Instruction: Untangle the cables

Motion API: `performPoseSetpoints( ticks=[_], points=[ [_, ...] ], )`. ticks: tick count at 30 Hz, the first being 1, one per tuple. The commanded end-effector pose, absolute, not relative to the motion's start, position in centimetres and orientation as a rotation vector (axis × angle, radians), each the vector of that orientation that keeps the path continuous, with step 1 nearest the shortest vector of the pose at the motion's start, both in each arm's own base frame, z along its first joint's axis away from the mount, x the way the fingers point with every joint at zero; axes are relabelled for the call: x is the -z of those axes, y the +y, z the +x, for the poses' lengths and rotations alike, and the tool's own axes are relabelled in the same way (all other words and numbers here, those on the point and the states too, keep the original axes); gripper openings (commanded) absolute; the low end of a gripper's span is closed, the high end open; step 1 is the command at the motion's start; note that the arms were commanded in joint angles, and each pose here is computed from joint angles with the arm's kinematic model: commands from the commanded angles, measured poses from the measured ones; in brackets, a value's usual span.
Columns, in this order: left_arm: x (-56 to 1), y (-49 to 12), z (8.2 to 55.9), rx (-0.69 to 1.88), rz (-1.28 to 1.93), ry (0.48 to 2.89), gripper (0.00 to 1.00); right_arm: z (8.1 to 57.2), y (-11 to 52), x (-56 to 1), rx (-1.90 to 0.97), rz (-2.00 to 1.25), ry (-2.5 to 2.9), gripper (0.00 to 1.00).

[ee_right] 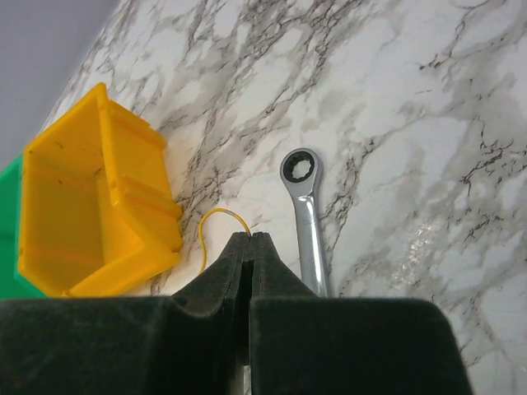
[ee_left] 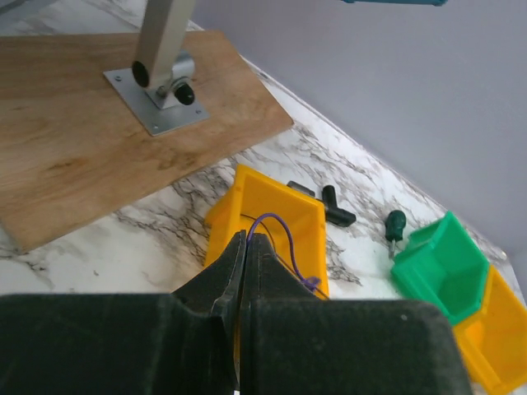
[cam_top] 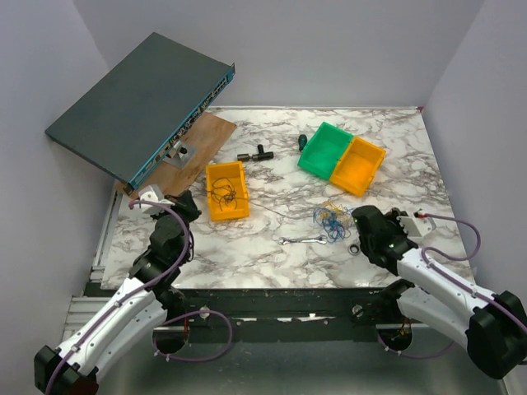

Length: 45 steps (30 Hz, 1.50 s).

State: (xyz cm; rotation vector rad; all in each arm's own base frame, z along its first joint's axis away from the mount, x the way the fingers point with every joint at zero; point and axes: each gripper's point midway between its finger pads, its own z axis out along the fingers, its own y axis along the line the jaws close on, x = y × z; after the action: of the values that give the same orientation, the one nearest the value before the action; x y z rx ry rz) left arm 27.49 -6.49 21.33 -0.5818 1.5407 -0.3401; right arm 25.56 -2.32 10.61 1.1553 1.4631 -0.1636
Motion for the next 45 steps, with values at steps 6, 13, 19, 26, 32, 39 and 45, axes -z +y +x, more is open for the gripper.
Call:
performPoseSetpoints(
  ticks=[6,13,19,26,32,39,45],
  points=[
    [-23.7,-9.9,27.3,0.479,-0.305,1.468,0.0,30.7,8.0,-14.9,-0.25,0.449,1.664,0.01],
    [-25.6,-12.1,26.7,0.607,-0.254,1.484,0.0,30.7,14.8,-15.3,-0.506,0.093,1.713,0.72],
    [-28.8,-13.9,25.6,0.745,-0.217,1.485,0.0,29.7,20.0,-14.2,-0.725,-0.153,1.772,0.83],
    [-32.5,-13.3,25.3,0.731,-0.24,1.487,0.0,31.3,18.8,-10.0,-0.567,-0.06,1.962,0.92],
    [-34.6,-12.5,25.9,0.665,-0.267,1.506,0.0,32.5,16.5,-6.2,-0.336,0.043,2.129,0.86],
    [-35.6,-8.5,26.5,0.526,-0.452,1.523,0.0,33.5,12.3,-4.9,-0.055,0.274,2.154,0.14],
    [-34.7,-4.3,26.0,0.419,-0.652,1.503,0.0,33.0,7.7,-6.0,0.175,0.504,2.05,0.01]
  ],
)
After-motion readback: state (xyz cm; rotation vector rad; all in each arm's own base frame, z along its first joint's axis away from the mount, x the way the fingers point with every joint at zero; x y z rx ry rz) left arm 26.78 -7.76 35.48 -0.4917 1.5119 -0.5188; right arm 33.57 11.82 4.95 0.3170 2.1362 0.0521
